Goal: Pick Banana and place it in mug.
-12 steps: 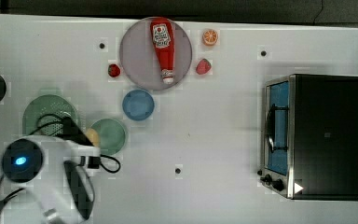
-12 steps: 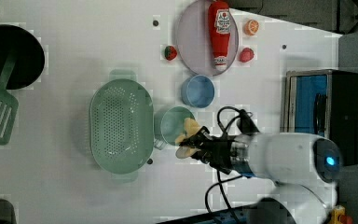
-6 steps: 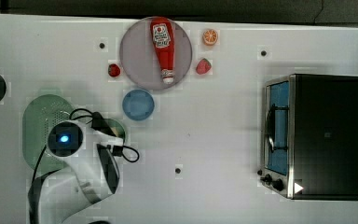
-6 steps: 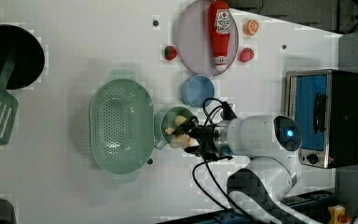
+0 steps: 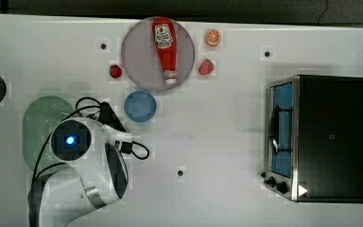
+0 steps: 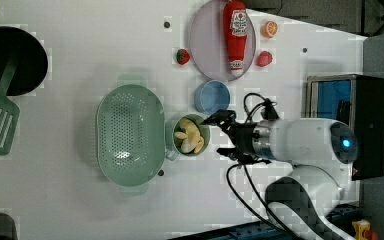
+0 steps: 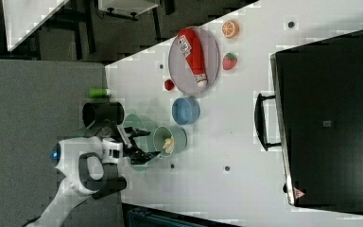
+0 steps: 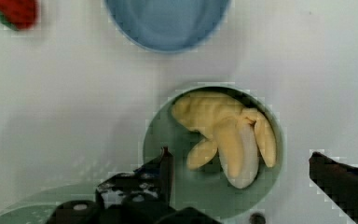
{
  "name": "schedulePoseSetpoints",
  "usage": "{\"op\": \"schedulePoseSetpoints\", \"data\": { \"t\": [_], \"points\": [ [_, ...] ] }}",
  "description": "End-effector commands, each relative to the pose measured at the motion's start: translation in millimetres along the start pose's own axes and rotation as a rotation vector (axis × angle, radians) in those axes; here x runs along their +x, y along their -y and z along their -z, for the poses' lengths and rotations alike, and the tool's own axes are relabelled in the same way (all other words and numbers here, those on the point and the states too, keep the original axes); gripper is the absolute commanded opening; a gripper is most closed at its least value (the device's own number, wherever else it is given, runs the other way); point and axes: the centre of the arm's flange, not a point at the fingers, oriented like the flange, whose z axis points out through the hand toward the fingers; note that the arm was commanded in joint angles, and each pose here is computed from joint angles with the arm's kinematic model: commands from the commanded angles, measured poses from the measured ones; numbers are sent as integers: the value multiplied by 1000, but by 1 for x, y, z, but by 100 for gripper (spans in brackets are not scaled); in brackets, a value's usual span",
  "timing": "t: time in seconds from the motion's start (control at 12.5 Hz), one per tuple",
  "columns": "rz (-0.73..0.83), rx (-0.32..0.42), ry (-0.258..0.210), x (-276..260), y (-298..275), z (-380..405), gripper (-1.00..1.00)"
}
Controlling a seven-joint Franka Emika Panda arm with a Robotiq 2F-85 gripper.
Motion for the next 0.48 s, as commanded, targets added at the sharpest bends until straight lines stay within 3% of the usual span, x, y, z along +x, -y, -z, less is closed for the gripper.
{"op": "schedulePoseSetpoints", "data": {
  "t": [0.08,0.32,0.48],
  "points": [
    [-62,57,-61,5,6,88,100],
    [-66,5,-82,41,-15,169,100],
    [-35,14,-79,82,-32,221,100]
  ]
}}
